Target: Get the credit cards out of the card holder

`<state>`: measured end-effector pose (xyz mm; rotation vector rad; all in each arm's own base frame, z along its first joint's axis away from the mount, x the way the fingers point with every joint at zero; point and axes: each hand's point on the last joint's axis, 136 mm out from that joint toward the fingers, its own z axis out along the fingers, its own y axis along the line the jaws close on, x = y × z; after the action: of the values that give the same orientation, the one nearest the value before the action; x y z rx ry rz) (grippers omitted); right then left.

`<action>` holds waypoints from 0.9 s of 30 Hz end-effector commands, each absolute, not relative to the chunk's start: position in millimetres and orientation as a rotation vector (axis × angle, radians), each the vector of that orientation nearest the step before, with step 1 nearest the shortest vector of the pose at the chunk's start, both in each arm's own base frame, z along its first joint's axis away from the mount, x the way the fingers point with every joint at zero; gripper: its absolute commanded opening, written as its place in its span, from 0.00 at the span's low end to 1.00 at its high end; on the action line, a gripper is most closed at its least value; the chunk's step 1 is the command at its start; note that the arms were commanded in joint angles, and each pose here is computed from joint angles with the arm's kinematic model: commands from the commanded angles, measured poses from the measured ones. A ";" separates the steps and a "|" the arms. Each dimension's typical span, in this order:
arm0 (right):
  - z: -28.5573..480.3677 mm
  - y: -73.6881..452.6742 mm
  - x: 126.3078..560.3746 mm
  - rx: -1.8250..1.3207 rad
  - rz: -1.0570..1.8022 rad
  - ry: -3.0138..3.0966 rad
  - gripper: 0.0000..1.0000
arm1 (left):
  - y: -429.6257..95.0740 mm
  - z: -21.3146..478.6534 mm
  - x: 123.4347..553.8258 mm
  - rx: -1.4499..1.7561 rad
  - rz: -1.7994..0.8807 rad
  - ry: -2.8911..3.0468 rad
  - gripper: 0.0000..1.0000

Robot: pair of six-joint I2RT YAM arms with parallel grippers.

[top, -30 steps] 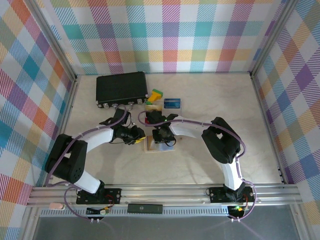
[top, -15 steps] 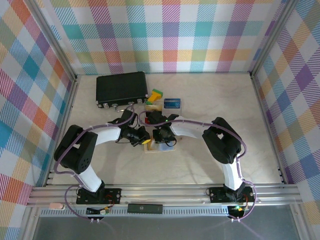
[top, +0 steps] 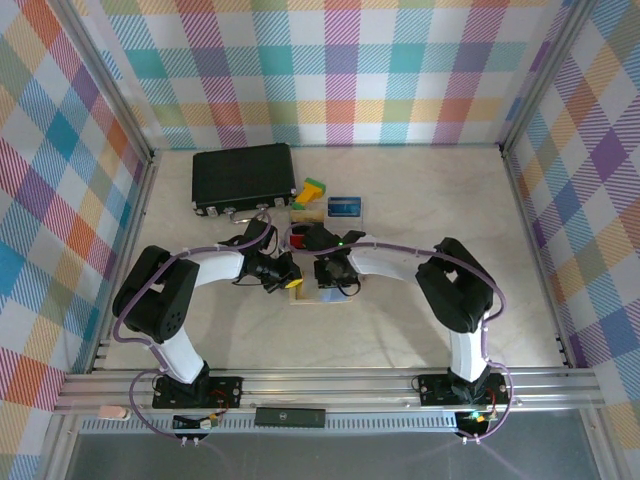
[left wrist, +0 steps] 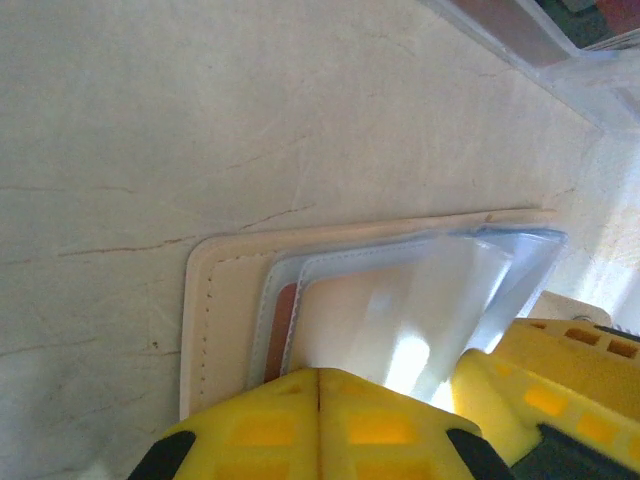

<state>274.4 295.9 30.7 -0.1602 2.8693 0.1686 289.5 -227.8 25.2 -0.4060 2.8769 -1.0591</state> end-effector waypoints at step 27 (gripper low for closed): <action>59.9 247.9 283.8 0.122 0.273 2.747 0.37 | -260.4 67.9 275.0 -0.180 -1.205 2.908 0.21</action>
<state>280.8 249.0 49.0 0.0697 2.7790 0.2232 272.9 -248.5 43.6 -0.2405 2.9597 -1.1221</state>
